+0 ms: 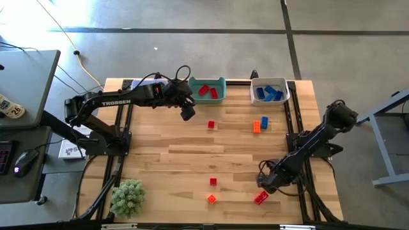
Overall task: Sort & place blocks by color
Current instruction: Put the orange game piece into the transparent bin
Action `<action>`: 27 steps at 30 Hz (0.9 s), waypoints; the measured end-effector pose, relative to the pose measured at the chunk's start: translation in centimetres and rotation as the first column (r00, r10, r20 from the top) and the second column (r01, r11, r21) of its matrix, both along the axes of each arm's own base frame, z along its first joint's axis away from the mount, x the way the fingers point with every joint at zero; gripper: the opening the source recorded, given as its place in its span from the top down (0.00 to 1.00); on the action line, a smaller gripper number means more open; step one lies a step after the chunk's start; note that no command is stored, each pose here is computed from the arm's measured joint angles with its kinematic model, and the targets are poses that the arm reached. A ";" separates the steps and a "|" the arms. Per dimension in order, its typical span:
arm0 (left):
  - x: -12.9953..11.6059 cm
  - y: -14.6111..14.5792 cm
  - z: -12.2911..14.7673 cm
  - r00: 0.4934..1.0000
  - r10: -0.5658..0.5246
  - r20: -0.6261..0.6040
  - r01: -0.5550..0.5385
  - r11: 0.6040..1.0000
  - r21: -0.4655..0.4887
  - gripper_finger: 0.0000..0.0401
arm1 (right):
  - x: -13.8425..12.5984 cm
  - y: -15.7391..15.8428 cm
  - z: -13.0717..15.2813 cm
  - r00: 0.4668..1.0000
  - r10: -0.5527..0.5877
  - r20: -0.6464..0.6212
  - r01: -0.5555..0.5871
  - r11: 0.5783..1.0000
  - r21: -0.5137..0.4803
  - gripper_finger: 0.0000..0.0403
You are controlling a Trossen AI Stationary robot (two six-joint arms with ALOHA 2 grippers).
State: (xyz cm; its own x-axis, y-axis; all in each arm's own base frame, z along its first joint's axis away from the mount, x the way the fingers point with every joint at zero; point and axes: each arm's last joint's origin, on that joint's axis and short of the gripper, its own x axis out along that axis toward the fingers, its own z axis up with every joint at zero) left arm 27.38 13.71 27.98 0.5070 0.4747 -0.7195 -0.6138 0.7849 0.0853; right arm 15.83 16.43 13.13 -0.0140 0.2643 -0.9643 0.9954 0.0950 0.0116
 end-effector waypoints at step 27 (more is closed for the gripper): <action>0.4 -0.7 0.0 0.961 -0.267 0.075 0.275 0.953 -0.125 0.44 | 7.4 -3.1 6.6 0.879 0.078 0.471 0.019 0.980 -0.198 0.72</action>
State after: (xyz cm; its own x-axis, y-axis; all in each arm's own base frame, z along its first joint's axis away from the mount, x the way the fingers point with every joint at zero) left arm 27.78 12.97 27.95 0.6449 0.2162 -0.7331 -0.3775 0.9241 -0.0596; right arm 23.27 13.35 19.77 0.4528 0.0815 -0.8879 0.8710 0.1725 0.4600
